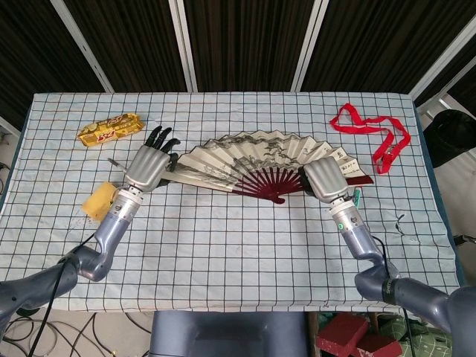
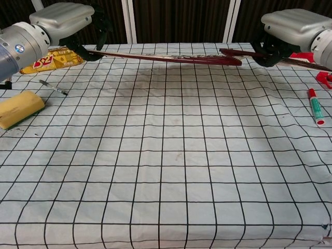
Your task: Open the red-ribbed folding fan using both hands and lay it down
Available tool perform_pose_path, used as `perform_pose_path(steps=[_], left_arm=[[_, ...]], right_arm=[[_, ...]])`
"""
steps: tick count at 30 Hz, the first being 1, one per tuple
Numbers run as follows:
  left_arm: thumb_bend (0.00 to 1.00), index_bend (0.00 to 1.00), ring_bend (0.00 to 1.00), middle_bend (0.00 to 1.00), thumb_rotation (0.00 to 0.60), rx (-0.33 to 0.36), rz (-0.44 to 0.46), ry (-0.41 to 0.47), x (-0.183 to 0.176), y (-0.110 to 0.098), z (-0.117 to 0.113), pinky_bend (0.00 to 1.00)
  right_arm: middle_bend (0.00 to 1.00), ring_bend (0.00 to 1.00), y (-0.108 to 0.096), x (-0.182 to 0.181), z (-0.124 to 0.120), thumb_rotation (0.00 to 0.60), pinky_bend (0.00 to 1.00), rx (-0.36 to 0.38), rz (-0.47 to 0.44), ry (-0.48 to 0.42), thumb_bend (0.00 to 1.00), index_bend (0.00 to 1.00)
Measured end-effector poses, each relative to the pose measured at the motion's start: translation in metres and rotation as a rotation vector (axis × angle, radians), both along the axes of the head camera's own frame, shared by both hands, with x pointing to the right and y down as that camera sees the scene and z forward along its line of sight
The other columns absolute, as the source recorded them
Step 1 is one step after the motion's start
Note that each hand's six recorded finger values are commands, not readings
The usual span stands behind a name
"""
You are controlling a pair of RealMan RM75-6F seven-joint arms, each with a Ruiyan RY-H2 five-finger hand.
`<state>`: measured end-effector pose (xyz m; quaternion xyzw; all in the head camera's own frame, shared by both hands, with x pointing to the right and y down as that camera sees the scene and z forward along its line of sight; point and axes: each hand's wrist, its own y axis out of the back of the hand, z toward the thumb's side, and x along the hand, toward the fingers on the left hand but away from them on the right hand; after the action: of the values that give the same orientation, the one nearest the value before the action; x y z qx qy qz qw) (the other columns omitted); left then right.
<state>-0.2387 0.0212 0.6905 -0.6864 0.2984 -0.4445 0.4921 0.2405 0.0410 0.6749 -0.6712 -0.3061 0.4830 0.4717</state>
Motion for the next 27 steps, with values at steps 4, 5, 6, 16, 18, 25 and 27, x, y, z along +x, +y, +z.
perform_pose_path(steps=[4,5,6,16,18,25,27], left_arm=[[0.36,0.65,0.01,0.23,0.600,-0.013,0.004,-0.006,-0.002,0.006,0.007,0.03],[0.36,0.65,0.01,0.23,0.600,-0.016,0.005,-0.007,-0.002,0.008,0.008,0.03],[0.36,0.64,0.01,0.23,0.600,-0.020,0.006,-0.008,-0.003,0.009,0.010,0.03],[0.35,0.62,0.01,0.22,0.600,-0.037,0.006,-0.024,-0.010,0.018,0.015,0.02],[0.34,0.60,0.01,0.22,0.600,-0.040,0.007,-0.025,-0.011,0.019,0.015,0.02],[0.23,0.56,0.01,0.20,0.600,-0.048,0.001,-0.030,-0.014,0.022,0.015,0.02],[0.16,0.53,0.01,0.19,0.600,-0.051,0.000,-0.032,-0.016,0.023,0.015,0.01]], right_arm=[[1.00,1.00,0.009,0.005,0.007,0.600,0.92,-0.011,0.002,0.009,0.50,0.88],[1.00,1.00,0.010,0.005,0.008,0.600,0.92,-0.013,0.000,0.011,0.50,0.85],[1.00,1.00,0.012,0.006,0.009,0.600,0.92,-0.015,-0.002,0.013,0.49,0.82],[1.00,1.00,0.026,0.012,0.017,0.600,0.89,-0.039,-0.017,0.047,0.19,0.44],[1.00,1.00,0.028,0.013,0.018,0.600,0.89,-0.045,-0.022,0.058,0.12,0.36],[0.98,0.98,0.035,0.017,0.019,0.600,0.87,-0.064,-0.019,0.075,0.03,0.14],[0.96,0.96,0.036,0.018,0.019,0.600,0.85,-0.069,-0.016,0.077,0.01,0.06]])
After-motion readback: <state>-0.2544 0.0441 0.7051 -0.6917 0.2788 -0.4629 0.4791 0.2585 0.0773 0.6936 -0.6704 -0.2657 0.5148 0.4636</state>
